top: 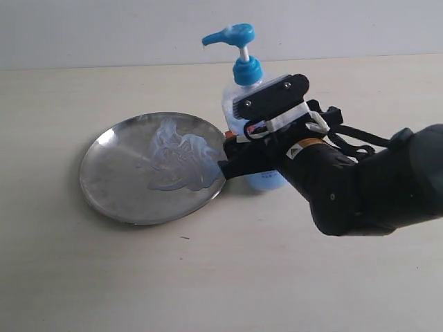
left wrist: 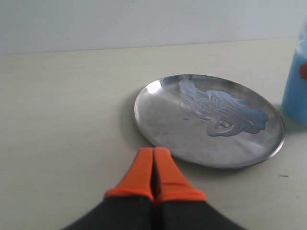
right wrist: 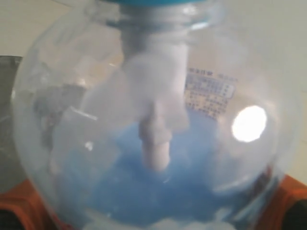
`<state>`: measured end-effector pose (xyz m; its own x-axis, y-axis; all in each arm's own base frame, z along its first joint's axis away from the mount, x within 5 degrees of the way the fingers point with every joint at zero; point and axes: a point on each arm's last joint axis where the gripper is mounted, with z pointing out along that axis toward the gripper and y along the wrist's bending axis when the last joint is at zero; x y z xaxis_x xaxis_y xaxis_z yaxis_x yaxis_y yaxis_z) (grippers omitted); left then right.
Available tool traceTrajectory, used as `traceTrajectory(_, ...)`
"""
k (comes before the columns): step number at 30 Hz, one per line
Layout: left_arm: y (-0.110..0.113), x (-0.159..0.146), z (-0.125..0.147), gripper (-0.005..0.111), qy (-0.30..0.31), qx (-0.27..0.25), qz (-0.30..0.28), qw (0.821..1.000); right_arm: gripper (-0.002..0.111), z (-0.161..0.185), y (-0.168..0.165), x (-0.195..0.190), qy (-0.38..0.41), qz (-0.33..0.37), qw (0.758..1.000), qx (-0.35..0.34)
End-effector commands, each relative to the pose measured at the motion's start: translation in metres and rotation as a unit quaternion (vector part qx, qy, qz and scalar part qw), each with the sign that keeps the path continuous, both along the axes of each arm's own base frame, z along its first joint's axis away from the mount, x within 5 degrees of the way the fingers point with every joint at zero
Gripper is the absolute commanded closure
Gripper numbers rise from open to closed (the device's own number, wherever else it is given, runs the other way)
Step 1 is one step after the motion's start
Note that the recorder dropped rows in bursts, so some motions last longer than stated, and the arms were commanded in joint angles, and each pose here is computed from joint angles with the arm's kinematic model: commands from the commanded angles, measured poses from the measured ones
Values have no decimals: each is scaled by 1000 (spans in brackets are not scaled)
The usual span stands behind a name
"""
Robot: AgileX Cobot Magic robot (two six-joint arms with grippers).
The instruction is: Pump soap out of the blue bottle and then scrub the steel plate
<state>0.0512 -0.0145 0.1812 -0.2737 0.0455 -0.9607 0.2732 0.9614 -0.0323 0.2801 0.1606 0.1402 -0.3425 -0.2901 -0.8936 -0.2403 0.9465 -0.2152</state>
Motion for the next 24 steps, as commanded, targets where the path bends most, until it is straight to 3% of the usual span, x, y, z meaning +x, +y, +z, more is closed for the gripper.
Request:
traceTrajectory(1, 0, 0, 0, 107, -7, -3, 0, 1000, 108, 35, 2, 23, -87, -15, 996, -23)
traceTrajectory(14, 0, 0, 0, 107, -7, -3, 0, 1000, 108, 46, 2, 74, -64, -4, 997, -50)
traceTrajectory(24, 0, 0, 0, 107, -7, -3, 0, 1000, 108, 31, 4, 103, -49, 9, 996, -80)
